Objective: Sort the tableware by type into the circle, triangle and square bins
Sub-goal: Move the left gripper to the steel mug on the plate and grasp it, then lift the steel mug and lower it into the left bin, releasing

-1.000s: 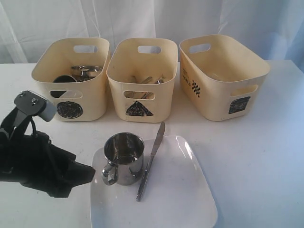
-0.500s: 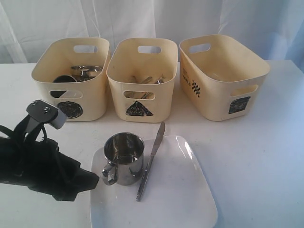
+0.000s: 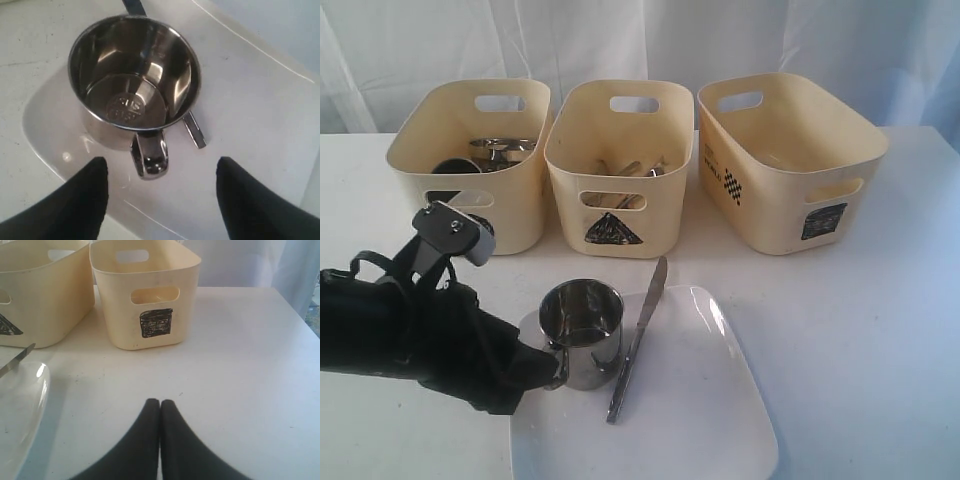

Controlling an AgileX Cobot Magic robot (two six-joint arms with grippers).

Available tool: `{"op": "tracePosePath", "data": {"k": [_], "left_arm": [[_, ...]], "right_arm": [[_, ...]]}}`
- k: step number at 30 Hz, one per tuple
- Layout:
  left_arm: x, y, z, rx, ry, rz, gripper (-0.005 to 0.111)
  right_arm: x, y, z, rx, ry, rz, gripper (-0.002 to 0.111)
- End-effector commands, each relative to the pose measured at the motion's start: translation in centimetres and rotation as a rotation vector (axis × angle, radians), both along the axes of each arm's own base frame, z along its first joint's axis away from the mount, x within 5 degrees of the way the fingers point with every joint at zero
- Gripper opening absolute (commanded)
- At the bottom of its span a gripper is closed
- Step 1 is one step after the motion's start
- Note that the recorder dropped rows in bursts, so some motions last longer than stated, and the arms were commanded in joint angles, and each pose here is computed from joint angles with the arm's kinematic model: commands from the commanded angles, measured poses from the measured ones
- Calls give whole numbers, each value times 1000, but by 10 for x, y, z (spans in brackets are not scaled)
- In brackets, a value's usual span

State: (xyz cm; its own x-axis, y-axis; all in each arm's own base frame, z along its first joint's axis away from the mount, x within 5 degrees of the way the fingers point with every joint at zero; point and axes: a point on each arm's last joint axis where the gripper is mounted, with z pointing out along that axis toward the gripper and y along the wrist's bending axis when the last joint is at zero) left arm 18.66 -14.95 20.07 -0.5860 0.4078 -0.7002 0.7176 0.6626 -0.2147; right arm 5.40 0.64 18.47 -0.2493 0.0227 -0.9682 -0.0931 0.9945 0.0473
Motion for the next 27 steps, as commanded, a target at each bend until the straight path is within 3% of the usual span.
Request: {"op": "tracePosePath", "data": {"k": [1, 17, 21, 27], "left_arm": [[6, -4, -9, 22, 18, -8, 66], [32, -23, -28, 51, 87, -32, 61], [32, -24, -33, 52, 111, -32, 48], [31, -25, -33, 43, 120, -34, 11]], "right_arm": [[0, -1, -1, -1, -7, -9, 0], [0, -1, -1, -1, -7, -9, 0], [0, -1, -1, -1, -7, -9, 0], [0, -1, -1, -1, -7, -9, 0]]}}
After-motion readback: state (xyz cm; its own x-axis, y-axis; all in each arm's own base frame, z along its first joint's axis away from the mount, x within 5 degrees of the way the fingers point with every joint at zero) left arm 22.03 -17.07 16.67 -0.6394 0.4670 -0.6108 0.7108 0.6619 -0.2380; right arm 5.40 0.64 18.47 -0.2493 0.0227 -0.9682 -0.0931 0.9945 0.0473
